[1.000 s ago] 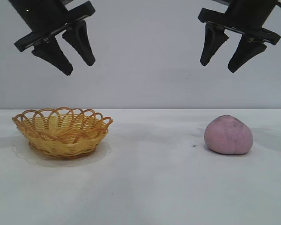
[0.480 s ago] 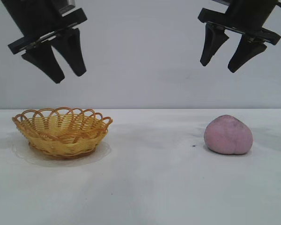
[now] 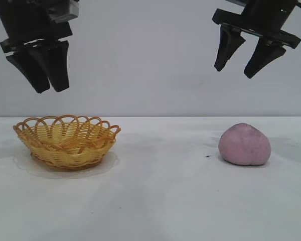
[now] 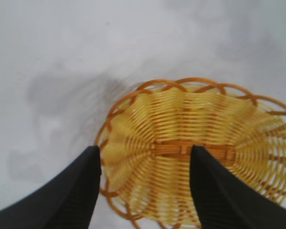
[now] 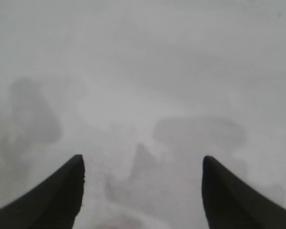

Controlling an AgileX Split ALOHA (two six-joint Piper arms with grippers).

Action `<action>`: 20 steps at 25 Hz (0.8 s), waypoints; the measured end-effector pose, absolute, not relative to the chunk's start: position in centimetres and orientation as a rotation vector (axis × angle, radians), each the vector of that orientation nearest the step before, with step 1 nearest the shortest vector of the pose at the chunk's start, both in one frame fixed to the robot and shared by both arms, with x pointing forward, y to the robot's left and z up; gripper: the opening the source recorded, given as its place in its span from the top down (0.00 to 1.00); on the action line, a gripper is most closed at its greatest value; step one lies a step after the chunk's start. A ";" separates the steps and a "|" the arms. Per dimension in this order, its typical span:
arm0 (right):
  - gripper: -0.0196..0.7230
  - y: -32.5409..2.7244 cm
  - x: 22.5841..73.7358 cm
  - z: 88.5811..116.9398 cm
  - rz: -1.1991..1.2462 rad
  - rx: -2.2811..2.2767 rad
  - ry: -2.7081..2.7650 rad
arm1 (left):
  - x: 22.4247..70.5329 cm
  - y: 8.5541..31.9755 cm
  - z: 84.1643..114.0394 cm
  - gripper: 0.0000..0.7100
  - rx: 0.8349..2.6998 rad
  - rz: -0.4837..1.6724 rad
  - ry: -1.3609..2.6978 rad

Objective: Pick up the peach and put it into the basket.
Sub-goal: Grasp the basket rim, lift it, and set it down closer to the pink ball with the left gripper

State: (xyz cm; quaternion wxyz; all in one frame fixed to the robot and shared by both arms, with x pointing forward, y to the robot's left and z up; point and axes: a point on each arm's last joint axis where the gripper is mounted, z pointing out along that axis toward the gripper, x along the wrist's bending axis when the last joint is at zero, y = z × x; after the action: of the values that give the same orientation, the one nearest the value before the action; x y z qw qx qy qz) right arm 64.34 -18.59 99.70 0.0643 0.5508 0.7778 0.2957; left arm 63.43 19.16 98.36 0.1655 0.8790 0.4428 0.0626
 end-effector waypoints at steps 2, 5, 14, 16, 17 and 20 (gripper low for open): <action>0.38 -18.6 64.3 99.7 0.892 1.664 2.350 | 64.0 19.1 98.0 0.48 2.553 0.139 1.257; 0.38 -18.6 64.3 99.7 0.890 1.665 2.355 | 64.9 19.1 97.1 0.48 2.628 0.073 1.257; 0.38 -18.6 64.3 99.7 0.890 1.665 2.355 | 67.0 18.7 94.4 0.48 2.714 -0.025 1.264; 0.38 -18.6 64.3 99.7 0.890 1.665 2.355 | 67.2 18.7 93.8 0.48 2.720 -0.037 1.267; 0.38 -18.6 64.3 99.7 0.890 1.665 2.355 | 67.2 18.7 93.5 0.48 2.726 -0.045 1.269; 0.38 -18.6 64.3 99.7 0.890 1.665 2.355 | 67.2 18.8 92.5 0.48 2.753 -0.075 1.275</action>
State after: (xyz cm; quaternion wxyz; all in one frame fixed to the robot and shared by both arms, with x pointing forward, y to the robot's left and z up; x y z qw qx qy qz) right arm 64.28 -18.57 99.67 0.0615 0.5506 0.7788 0.2942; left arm 67.22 18.79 92.47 0.0532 0.9058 0.4196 -0.0248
